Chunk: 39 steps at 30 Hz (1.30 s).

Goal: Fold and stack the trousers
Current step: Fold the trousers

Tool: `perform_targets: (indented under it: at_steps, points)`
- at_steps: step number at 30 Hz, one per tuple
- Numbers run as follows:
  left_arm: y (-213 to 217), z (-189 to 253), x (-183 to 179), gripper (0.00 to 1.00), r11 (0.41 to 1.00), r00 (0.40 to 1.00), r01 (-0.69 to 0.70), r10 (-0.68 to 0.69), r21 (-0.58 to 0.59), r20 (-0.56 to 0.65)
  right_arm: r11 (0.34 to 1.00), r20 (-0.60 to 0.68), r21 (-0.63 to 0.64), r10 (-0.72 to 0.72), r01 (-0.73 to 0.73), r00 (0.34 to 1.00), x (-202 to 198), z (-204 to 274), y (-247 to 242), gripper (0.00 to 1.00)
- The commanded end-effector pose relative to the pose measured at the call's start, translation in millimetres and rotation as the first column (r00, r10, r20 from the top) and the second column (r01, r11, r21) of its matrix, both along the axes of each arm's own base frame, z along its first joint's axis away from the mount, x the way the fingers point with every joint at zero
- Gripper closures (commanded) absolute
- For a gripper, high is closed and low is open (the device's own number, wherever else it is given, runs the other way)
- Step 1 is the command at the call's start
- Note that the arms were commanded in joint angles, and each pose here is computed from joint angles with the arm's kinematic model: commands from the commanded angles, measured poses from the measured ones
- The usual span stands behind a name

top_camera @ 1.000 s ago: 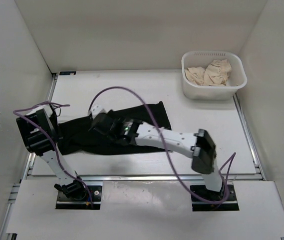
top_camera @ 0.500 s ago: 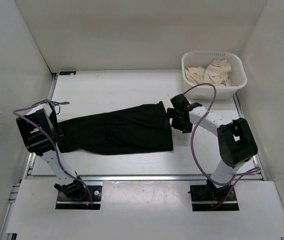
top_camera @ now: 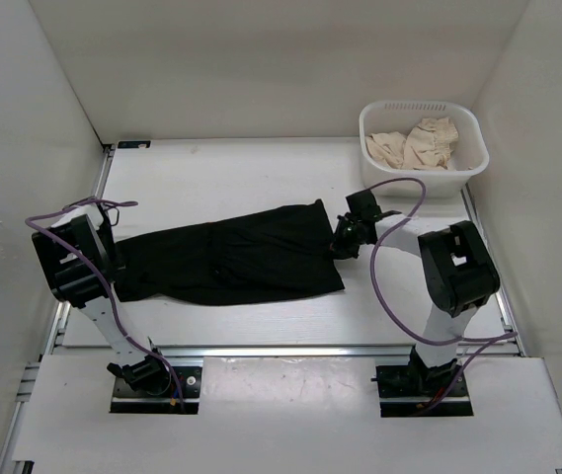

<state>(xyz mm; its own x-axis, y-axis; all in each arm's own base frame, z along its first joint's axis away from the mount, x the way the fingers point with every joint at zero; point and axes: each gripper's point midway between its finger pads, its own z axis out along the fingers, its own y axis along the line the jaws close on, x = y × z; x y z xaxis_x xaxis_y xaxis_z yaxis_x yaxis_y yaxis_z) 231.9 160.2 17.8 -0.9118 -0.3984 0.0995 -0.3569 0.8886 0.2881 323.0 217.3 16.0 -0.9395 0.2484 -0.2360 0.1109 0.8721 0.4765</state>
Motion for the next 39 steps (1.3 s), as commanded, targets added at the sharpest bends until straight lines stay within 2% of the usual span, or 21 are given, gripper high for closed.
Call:
perform_targets:
  at_steps: [1,4,7,10,12,13,16,17,18,22,23,24,25,27,28,29,30,32,33,34,39]
  points:
    - [-7.1,16.2,13.0,0.46,1.0,0.994,-0.006,0.008,-0.017,0.105,0.996,-0.055,0.014,-0.088,0.089,0.995,-10.1,-4.2,-29.4,1.0]
    - [-18.3,27.8,33.0,0.41,0.997,0.984,0.008,0.007,-0.082,0.179,0.986,0.037,-0.03,-0.161,0.162,0.986,0.4,29.3,-73.1,1.0]
    - [-49.0,47.8,48.8,0.32,0.978,0.977,0.057,-0.013,-0.201,0.214,0.953,0.064,-0.223,-0.198,0.208,0.978,-13.3,65.5,-130.3,1.0]
    - [-75.1,52.4,61.6,0.31,0.963,0.968,0.13,-0.072,-0.236,0.24,0.921,0.18,-0.335,-0.147,0.201,0.973,-4.5,120.4,-154.0,1.0]
    - [-92.6,51.8,68.7,0.31,0.945,0.962,0.166,-0.093,-0.281,0.256,0.883,0.154,-0.444,-0.093,0.153,0.984,-16.9,136.0,-157.8,1.0]
    - [-108.9,47.0,68.9,0.31,0.932,0.963,0.202,-0.133,-0.302,0.235,0.878,0.2,-0.454,-0.065,0.151,0.978,-6.8,161.6,-151.2,1.0]
    - [-145.1,42.3,69.5,0.3,0.893,0.951,0.278,-0.205,-0.354,0.231,0.844,0.128,-0.536,0.11,-0.025,0.986,-12.9,171.2,-103.3,1.0]
    - [-168.5,40.4,69.7,0.29,0.865,0.938,0.332,-0.26,-0.377,0.23,0.85,0.196,-0.52,0.209,-0.079,0.958,-7.5,202.2,-59.9,1.0]
    - [-183.9,35.1,67.7,0.28,0.84,0.933,0.352,-0.279,-0.412,0.227,0.809,0.099,-0.564,0.269,-0.169,0.958,-9.7,184.9,-39.7,1.0]
    - [-225.4,14.5,63.2,0.27,0.775,0.914,0.404,-0.355,-0.486,0.195,0.742,0.056,-0.555,0.485,-0.376,0.873,-20.2,182.8,84.3,1.0]
    - [-231.4,7.3,63.1,0.27,0.759,0.921,0.386,-0.345,-0.523,0.18,0.739,0.053,-0.552,0.494,-0.387,0.868,-20.1,177.9,100.6,1.0]
    - [-246.8,8.4,64.6,0.27,0.722,0.92,0.387,-0.34,-0.573,0.194,0.72,0.003,-0.553,0.504,-0.419,0.864,-20.2,152.5,117.7,1.0]
    - [-253.2,5.6,62.2,0.27,0.709,0.92,0.385,-0.346,-0.59,0.185,0.734,0.023,-0.526,0.517,-0.43,0.856,-24.2,151.2,136.0,1.0]
    - [-257.9,-7.5,61.6,0.34,0.709,0.915,0.39,-0.372,-0.588,0.158,0.767,0.004,-0.46,0.506,-0.448,0.863,-34.3,133.9,153.4,1.0]
    - [-256.6,-11.2,63.4,0.4,0.714,0.915,0.388,-0.375,-0.583,0.15,0.793,0.055,-0.414,0.512,-0.447,0.857,-28.2,129.0,169.9,1.0]
    - [-256.6,-16.4,63.8,0.47,0.714,0.916,0.384,-0.375,-0.585,0.144,0.791,0.026,-0.394,0.519,-0.468,0.854,-37.9,114.1,173.7,1.0]
    - [-256.7,-21.8,64.6,0.62,0.715,0.918,0.376,-0.375,-0.589,0.131,0.796,0.066,-0.339,0.552,-0.501,0.831,-41.4,117.8,193.7,1.0]
    - [-256.6,-24.9,63.4,0.76,0.716,0.919,0.37,-0.375,-0.592,0.121,0.761,0.083,-0.338,0.61,-0.553,0.788,-46.9,114.3,209.2,1.0]
    - [-256.7,-28.4,64.3,0.82,0.716,0.919,0.37,-0.375,-0.592,0.121,0.736,0.151,-0.338,0.657,-0.586,0.739,-48.3,131.8,226.4,1.0]
    - [-258.6,-26.4,67.8,0.86,0.711,0.919,0.374,-0.372,-0.596,0.133,0.73,0.189,-0.334,0.671,-0.596,0.717,-45.9,135.1,237.8,1.0]
    - [-264.3,-26.5,73.9,0.86,0.699,0.914,0.389,-0.376,-0.599,0.154,0.671,0.278,-0.266,0.741,-0.692,0.611,-56.9,142.4,270.3,1.0]
